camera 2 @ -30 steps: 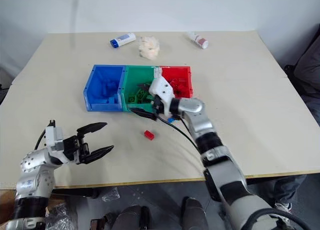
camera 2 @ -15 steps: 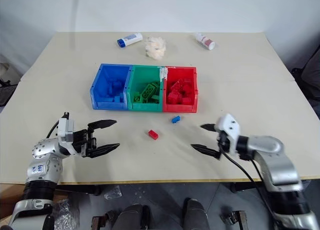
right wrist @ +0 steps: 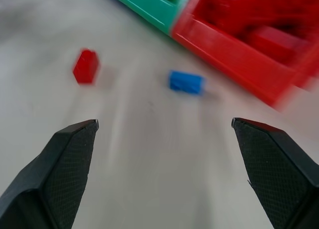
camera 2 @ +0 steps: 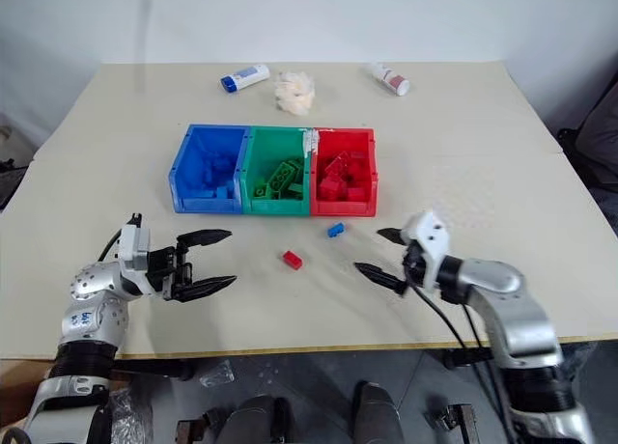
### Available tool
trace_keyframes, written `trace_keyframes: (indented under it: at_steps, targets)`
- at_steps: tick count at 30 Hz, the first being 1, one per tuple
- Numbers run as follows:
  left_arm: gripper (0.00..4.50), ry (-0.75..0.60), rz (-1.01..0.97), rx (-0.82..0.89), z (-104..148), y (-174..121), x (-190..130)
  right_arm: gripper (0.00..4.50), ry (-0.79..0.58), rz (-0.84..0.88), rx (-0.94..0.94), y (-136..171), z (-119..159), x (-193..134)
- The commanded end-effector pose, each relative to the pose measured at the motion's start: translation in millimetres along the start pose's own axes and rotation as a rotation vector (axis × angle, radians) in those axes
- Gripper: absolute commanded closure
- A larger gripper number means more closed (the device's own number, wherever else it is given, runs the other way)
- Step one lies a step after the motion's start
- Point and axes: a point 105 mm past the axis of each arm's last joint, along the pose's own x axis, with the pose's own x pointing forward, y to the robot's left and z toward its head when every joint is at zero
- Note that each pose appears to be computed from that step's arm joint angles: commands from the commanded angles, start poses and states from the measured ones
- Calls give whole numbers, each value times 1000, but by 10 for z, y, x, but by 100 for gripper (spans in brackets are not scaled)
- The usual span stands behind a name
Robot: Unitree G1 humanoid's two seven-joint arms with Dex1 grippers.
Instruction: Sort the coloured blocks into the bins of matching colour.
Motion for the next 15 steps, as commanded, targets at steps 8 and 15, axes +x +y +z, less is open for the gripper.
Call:
trace_keyframes:
  at_steps: [8,15]
  targets:
    - [0,10,80,39,107,-166,-168,2,-57,-10,26,-109,-75,558]
    - [0,21,108,37,118,-229,-241,95,-34,-26,22,-179,-154,718]
